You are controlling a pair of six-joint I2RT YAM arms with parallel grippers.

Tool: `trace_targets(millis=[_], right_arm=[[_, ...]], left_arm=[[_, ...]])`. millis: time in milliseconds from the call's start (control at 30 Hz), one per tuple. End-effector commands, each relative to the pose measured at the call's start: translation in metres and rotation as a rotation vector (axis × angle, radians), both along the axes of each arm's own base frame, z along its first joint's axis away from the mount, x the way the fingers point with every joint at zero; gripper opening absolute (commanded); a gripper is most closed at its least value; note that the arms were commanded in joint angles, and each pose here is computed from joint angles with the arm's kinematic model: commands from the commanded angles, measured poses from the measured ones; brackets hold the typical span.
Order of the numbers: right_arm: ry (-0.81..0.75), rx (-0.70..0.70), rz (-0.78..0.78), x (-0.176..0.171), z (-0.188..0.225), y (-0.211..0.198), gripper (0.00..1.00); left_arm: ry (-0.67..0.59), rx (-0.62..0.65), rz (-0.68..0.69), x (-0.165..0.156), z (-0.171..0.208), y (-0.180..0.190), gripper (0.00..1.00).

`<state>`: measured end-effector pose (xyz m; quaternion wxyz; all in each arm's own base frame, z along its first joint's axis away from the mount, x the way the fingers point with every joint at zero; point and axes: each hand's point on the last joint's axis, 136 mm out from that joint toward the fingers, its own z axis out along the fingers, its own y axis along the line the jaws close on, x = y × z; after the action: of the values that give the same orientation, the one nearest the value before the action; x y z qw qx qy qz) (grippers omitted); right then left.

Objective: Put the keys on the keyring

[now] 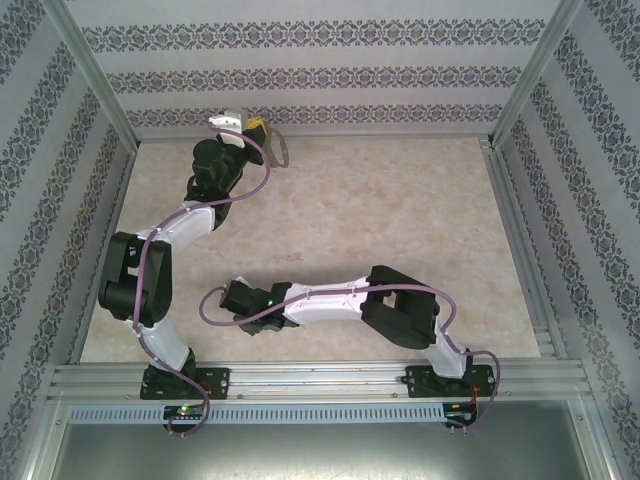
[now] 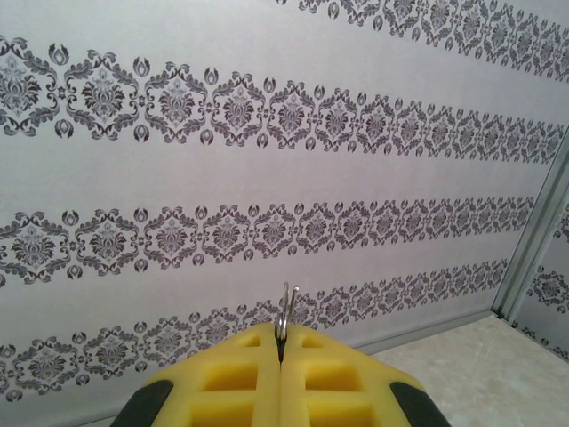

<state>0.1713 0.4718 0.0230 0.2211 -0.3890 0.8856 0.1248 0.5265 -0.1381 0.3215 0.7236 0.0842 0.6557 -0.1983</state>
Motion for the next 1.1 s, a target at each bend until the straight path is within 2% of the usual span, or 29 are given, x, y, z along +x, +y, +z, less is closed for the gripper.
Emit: trace_targets(millis=[0, 333, 633, 900, 1067], right_arm=[[-0.025, -0.036, 0.005, 0.004, -0.005, 0.000, 0.37], [-0.028, -0.055, -0.017, 0.011, -0.012, -0.007, 0.27], [-0.044, -0.047, -0.063, 0.023, -0.003, -0.029, 0.01], [-0.084, -0.025, -0.123, 0.045, 0.018, -0.067, 0.00], [-0.053, 0.054, -0.178, 0.064, 0.030, -0.100, 0.00]], left_arm=[[-0.085, -0.014, -0.011, -0.007, 0.039, 0.005, 0.00], [-0.088, -0.013, -0.020, -0.008, 0.039, 0.003, 0.00], [-0.097, -0.025, -0.041, -0.011, 0.044, 0.000, 0.00], [-0.100, -0.050, -0.066, -0.017, 0.051, -0.002, 0.00], [-0.078, -0.061, -0.093, -0.023, 0.052, -0.008, 0.00]])
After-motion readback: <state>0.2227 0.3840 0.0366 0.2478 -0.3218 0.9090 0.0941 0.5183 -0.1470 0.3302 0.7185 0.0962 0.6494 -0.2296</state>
